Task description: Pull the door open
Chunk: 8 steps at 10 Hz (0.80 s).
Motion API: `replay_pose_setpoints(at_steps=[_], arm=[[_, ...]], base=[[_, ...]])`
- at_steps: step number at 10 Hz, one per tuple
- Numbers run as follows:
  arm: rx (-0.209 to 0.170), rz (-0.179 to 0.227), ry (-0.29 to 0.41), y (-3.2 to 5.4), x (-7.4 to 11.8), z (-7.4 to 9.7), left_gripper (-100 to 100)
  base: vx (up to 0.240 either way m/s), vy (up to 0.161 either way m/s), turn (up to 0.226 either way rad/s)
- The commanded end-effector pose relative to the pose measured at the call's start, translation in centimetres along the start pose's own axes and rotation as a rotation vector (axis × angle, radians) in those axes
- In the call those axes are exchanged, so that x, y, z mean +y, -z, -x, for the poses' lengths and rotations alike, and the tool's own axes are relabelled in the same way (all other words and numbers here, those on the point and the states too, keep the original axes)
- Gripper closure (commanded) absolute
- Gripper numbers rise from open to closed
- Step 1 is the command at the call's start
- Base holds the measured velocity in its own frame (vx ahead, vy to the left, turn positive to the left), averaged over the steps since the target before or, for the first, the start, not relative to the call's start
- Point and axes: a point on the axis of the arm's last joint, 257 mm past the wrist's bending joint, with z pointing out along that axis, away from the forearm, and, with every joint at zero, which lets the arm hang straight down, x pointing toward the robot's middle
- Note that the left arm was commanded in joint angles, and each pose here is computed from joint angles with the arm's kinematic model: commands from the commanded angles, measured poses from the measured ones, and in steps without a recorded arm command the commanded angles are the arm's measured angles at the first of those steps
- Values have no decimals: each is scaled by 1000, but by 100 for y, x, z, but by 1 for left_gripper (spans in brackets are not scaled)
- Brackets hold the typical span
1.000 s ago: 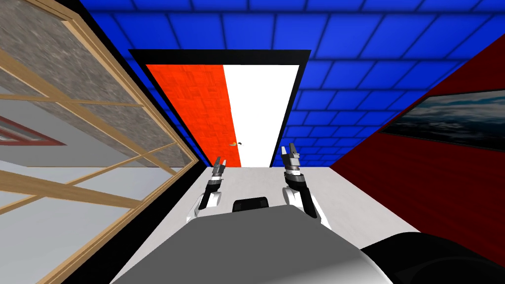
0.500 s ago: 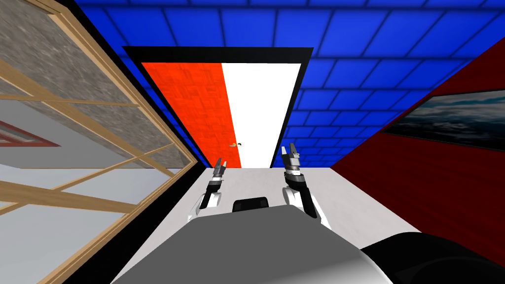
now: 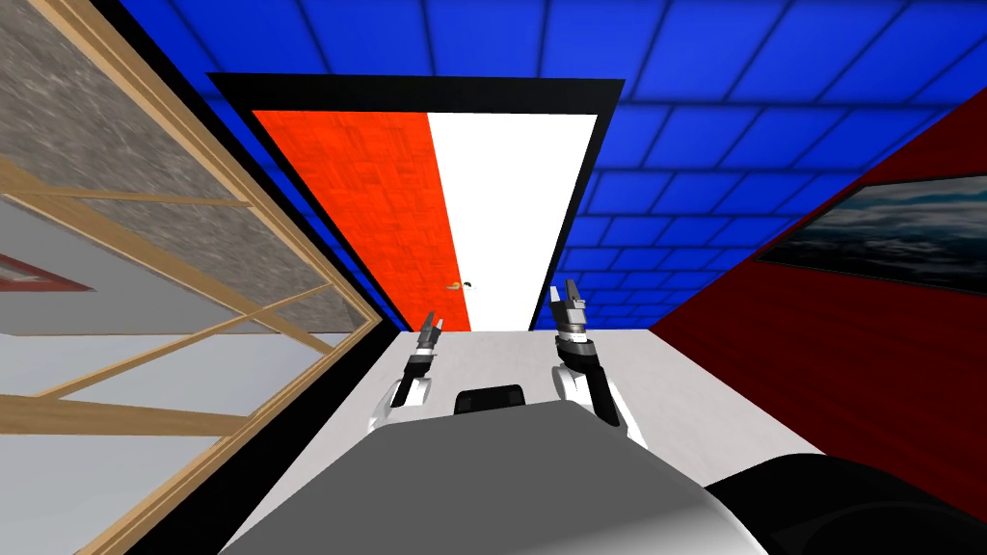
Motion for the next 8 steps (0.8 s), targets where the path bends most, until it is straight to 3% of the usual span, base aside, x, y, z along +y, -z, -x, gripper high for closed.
replay_pose_setpoints(at_steps=[1,8], arm=[[1,21,-1,40,114,33,-100],[-2,105,-10,179,551,228,-100]], base=[[95,20,-15],[99,7,-14]])
